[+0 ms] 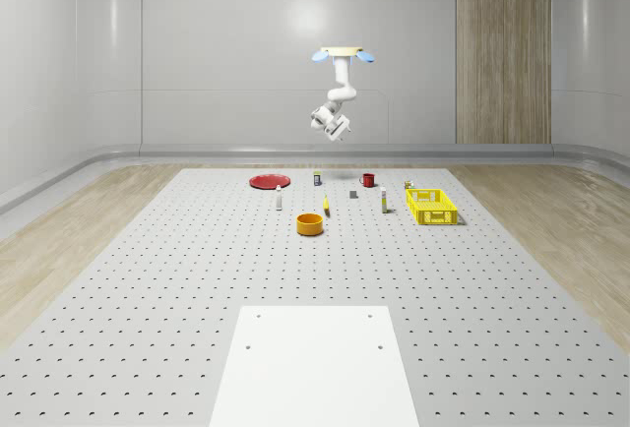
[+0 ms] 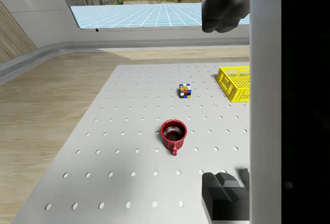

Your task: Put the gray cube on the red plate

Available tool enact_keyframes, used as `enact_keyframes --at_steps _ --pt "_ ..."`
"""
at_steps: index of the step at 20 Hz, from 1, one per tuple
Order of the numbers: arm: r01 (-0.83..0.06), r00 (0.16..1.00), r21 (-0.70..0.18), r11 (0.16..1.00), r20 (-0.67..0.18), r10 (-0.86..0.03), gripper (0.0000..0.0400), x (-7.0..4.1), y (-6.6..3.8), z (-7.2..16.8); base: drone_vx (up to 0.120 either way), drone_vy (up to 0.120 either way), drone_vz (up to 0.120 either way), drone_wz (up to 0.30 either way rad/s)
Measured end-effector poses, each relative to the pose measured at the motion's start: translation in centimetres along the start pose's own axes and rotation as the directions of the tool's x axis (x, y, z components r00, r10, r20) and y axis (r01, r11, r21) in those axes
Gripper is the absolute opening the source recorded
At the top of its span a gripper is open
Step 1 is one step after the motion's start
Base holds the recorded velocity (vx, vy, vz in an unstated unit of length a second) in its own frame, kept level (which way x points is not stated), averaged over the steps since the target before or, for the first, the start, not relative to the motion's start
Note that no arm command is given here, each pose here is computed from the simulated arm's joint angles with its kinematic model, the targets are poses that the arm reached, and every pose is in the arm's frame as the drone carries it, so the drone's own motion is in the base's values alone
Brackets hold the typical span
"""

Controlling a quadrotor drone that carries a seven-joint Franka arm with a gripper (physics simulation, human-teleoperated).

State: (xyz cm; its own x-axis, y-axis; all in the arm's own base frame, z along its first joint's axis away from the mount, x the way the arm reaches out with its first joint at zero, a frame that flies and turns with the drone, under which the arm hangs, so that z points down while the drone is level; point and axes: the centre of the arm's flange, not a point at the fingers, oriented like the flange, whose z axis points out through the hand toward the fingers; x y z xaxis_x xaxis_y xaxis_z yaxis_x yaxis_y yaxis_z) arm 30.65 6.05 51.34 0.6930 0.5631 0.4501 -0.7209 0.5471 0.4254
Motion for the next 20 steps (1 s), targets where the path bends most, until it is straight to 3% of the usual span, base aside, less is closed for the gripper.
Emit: enact_keyframes --at_steps 3,7,10,14,20 --pt "-0.011 0.982 -0.187 0.982 -0.188 -0.025 0.04 -1.9 -1.9 0.3 0.12 0.0 -0.12 0.0" --pt "-0.043 0.944 -0.32 0.946 -0.323 -0.066 0.04 -3.2 -3.2 1.0 0.12 0.0 -0.12 0.0" --pt "-0.061 0.923 -0.37 0.927 -0.373 -0.088 0.04 -3.7 -3.7 1.4 0.12 0.013 -0.067 0.0" --pt "-0.076 0.907 -0.403 0.912 -0.408 -0.106 0.04 -4.1 -4.0 1.7 0.12 0.12 0.0 0.0" --pt "-0.086 0.895 -0.424 0.902 -0.43 -0.117 0.04 -4.3 -4.2 1.9 0.12 0.12 -0.12 0.0"
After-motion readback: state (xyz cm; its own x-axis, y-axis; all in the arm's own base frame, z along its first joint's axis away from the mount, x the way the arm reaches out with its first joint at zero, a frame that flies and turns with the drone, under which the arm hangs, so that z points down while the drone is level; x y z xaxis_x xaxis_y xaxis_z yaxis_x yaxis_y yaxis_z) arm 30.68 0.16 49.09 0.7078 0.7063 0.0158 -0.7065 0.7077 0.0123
